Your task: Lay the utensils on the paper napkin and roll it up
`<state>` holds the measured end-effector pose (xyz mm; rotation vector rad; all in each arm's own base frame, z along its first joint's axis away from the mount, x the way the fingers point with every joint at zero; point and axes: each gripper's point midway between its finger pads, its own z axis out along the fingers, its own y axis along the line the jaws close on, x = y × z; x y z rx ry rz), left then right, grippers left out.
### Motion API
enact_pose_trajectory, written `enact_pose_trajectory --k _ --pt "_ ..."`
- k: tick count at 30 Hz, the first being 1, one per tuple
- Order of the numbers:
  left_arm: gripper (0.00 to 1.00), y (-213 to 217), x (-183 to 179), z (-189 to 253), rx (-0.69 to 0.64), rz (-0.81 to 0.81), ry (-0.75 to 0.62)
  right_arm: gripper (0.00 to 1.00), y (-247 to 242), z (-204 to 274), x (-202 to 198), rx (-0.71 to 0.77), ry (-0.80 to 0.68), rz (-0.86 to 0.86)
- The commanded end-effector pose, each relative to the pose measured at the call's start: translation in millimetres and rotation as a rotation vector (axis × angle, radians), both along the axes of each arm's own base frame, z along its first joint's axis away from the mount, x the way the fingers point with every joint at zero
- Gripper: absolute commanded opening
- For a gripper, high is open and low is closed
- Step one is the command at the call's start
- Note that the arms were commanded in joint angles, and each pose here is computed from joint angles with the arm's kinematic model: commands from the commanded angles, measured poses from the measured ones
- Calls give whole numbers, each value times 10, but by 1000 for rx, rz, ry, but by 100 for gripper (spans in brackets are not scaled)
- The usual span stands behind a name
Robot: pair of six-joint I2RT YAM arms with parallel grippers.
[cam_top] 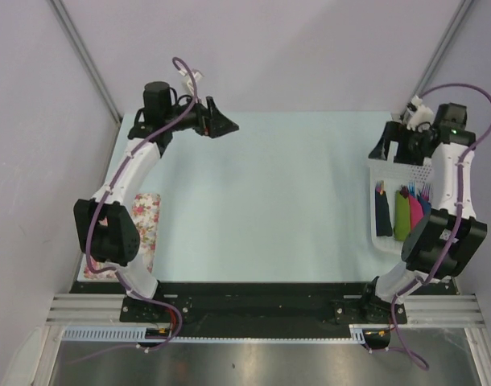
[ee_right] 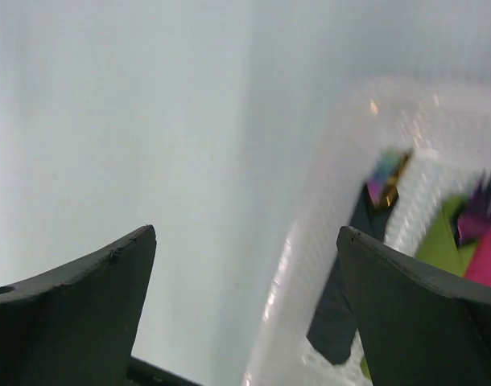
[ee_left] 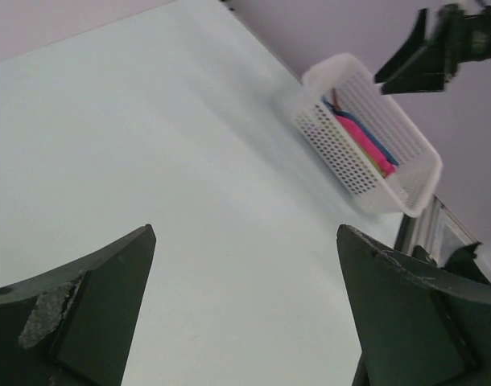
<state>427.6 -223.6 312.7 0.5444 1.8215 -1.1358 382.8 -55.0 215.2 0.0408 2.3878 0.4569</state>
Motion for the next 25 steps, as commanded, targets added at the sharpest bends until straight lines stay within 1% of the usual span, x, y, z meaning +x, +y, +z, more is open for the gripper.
enact_pose_trajectory --k 1,2,3,4,5,7,8,9,10,11,12,13,14,15,16,18,19,20,21,23,24,25 --pt "100 518 115 -130 161 110 147 100 529 502 448 19 -147 101" --pt "100 606 72 -176 178 126 202 100 768 544 502 20 -160 154" --pt "100 702 110 -108 189 157 201 100 897 677 580 10 -196 179" --pt "100 870 91 -156 194 191 255 100 1014 666 647 13 -200 203" --pt "100 968 92 -176 202 217 271 100 1299 675 657 16 -207 265" --pt "100 1321 69 -323 245 314 330 100 1575 728 689 17 -229 322" --pt "100 1415 2 -338 277 328 318 100 1844 659 659 22 -216 377" --pt "100 1496 -79 -495 303 343 357 100 1960 607 637 25 -205 399" --pt "100 1643 -133 -579 344 396 376 100 2081 551 614 27 -196 424" --pt "100 1699 -230 -542 387 404 329 100 2191 505 579 31 -187 447" --pt "100 1740 -365 -748 422 407 364 100 2386 466 503 38 -180 488" --pt "100 1789 -407 -804 452 428 349 100 2464 368 454 41 -164 506" --pt "100 1814 -511 -728 468 447 303 100 2532 358 395 37 -163 521" --pt "100 1820 -633 -932 483 444 341 100 2682 318 286 37 -154 557" --pt "100 1859 -651 -977 498 466 330 100 2714 189 202 36 -124 568" --pt "100 1876 -814 -1095 509 486 349 100 2816 198 5 42 -125 602" --pt "100 1884 -842 -1111 510 495 347 100 2820 85 -109 45 -93 607" --pt "100 1889 -883 -1129 511 500 349 100 2819 73 -161 48 -89 609" --pt "100 1882 -941 -1152 510 501 348 100 2805 160 -223 51 -111 609" --pt "100 1884 -946 -1128 501 516 337 100 2733 158 -256 51 -109 594" --pt "100 1876 -935 -1071 497 516 319 100 2678 239 -252 53 -128 580" --pt "100 1884 -922 -1014 495 523 306 100 2562 287 -185 55 -138 547"
